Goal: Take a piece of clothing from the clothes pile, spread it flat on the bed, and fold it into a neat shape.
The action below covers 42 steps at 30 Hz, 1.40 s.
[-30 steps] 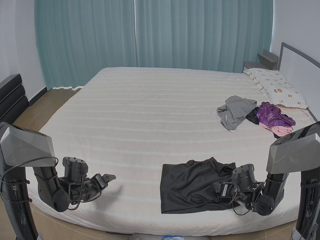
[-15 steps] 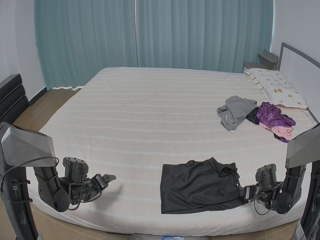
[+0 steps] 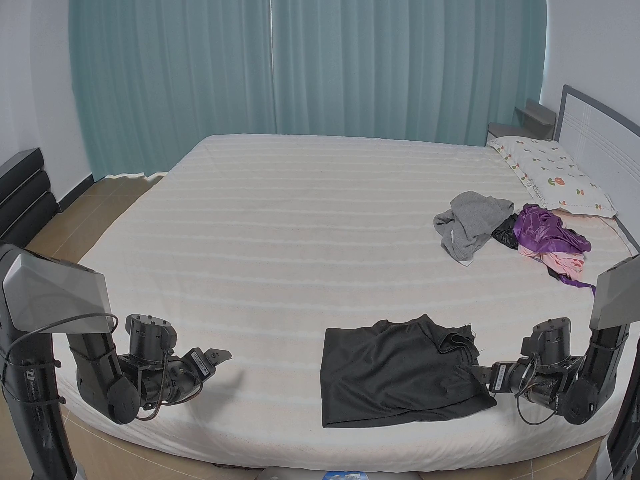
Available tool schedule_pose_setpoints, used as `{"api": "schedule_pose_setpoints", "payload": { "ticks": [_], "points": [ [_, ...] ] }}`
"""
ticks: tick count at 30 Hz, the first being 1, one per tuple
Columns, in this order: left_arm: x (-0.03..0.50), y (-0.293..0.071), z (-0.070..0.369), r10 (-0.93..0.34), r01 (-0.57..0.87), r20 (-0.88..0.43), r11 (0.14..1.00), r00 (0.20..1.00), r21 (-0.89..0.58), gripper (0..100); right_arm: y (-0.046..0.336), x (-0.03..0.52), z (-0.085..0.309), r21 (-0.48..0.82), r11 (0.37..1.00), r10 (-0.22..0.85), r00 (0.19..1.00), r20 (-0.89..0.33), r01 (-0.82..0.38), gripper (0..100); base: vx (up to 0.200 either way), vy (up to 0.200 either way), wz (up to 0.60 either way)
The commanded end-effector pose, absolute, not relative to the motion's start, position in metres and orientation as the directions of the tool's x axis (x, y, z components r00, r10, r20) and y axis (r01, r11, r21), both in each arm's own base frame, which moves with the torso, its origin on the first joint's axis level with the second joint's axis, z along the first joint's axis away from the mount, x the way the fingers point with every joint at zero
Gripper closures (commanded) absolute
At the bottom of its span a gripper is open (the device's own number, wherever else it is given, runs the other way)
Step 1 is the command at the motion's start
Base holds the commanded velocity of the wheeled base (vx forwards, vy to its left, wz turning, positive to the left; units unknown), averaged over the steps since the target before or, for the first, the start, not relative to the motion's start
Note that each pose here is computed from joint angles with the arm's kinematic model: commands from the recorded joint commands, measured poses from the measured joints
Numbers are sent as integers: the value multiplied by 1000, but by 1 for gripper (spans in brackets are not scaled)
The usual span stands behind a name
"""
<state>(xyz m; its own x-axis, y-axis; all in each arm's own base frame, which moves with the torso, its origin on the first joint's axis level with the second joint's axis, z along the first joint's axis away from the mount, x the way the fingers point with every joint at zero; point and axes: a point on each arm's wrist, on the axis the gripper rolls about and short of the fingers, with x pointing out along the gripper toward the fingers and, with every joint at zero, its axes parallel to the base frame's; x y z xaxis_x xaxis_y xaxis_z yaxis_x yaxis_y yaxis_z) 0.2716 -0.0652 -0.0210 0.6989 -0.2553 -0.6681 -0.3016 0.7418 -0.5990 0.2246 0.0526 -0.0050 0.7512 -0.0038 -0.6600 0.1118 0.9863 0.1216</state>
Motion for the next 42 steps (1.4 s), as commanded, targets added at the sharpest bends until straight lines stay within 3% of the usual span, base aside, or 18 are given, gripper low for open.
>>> {"api": "schedule_pose_setpoints", "payload": {
  "ticks": [1, 12, 13, 33, 34, 42],
  "points": [
    [272, -65, -21, -255, -302, -669, 742, 698, -599, 0, 63, 235, -21, 217, 974, 108, 717, -689, 63, 0, 0, 0, 0],
    [272, -65, -21, -255, -301, -668, 742, 699, -599, 0, 71, 248, -42, 337, 941, 231, 712, -663, 9, 0, 0, 0, 0],
    [272, -65, -21, -255, -301, -668, 742, 699, -599, 0, 71, 248, -42, 337, 941, 231, 712, -663, 9, 100, 0, 0, 0],
    [272, -65, -21, -254, -303, -668, 741, 700, -599, 0, 54, 214, -31, 230, 973, 184, 665, -724, -19, 100, 0, 0, 0],
    [272, -65, -21, -256, -301, -667, 741, 700, -600, 0, 54, 213, -32, 217, 976, 179, 658, -732, -24, 0, 0, 0, 0],
    [272, -65, -21, -254, -301, -667, 742, 701, -599, 0, 53, 219, -19, 219, 975, 174, 717, -675, -31, 0, 0, 0, 0]
  ]
}}
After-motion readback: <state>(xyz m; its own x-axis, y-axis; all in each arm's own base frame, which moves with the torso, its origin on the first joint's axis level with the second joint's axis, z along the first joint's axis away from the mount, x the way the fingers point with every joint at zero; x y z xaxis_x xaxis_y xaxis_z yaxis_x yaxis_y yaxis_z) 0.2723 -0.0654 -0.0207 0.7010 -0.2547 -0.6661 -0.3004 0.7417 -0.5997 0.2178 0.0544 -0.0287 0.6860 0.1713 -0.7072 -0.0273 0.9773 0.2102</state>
